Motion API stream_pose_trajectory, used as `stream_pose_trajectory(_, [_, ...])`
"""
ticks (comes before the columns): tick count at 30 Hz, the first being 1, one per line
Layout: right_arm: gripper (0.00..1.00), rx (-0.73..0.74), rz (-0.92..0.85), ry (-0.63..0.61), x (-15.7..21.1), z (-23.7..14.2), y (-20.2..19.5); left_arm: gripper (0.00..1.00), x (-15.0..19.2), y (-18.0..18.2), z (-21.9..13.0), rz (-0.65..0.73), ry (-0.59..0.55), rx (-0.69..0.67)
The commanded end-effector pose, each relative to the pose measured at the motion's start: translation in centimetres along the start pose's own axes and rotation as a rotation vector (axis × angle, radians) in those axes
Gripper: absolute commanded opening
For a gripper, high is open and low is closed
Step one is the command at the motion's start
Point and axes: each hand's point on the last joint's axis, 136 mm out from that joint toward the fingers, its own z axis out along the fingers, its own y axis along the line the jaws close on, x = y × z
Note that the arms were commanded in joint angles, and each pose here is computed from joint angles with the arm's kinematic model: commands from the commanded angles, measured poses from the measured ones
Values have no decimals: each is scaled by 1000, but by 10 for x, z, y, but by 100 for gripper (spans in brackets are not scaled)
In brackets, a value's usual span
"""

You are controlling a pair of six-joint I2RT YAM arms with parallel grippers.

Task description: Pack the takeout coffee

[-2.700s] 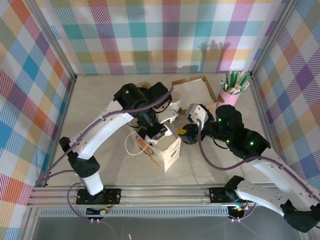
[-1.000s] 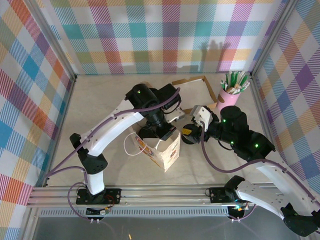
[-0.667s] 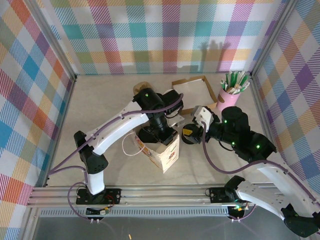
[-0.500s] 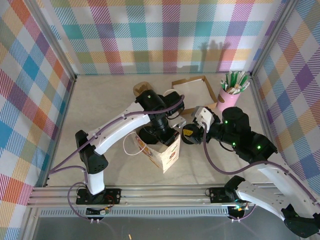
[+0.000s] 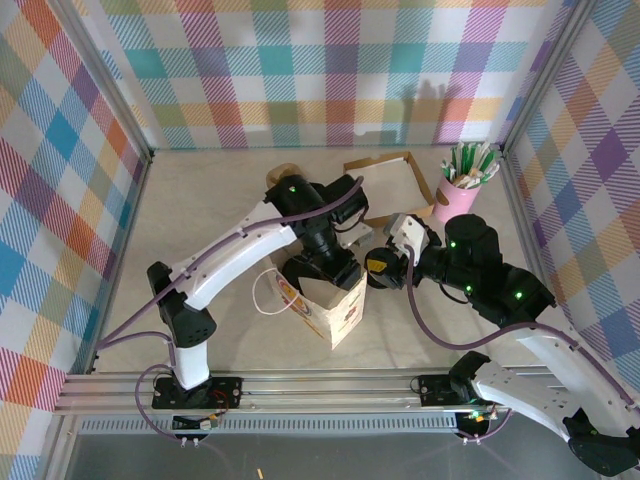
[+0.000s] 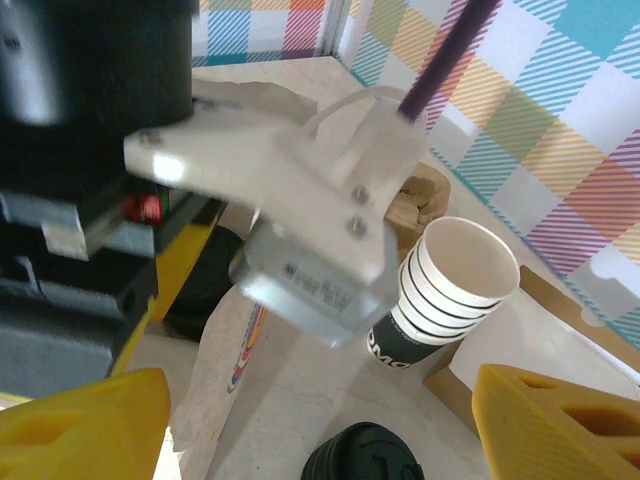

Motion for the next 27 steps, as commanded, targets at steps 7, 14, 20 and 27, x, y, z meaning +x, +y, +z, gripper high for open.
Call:
stream_pose_trajectory(7, [78,11,-2,-46,-17,-8,-5,55,21,10,-49,19,-27,-65])
stream_pose_trajectory(14, [79,215,52,-30,-24,-6,-46,56,-26,84,-168,-175,-530,-380])
stream_pose_trajectory(20, [80,593,267,-22,3,-27,-131,72,32,203,-291,-517,-1131,-960])
stream_pose_trajectory(27, [82,843,650,133,128,-39,-194,75,134,306,-232,-851,-1142,-1272])
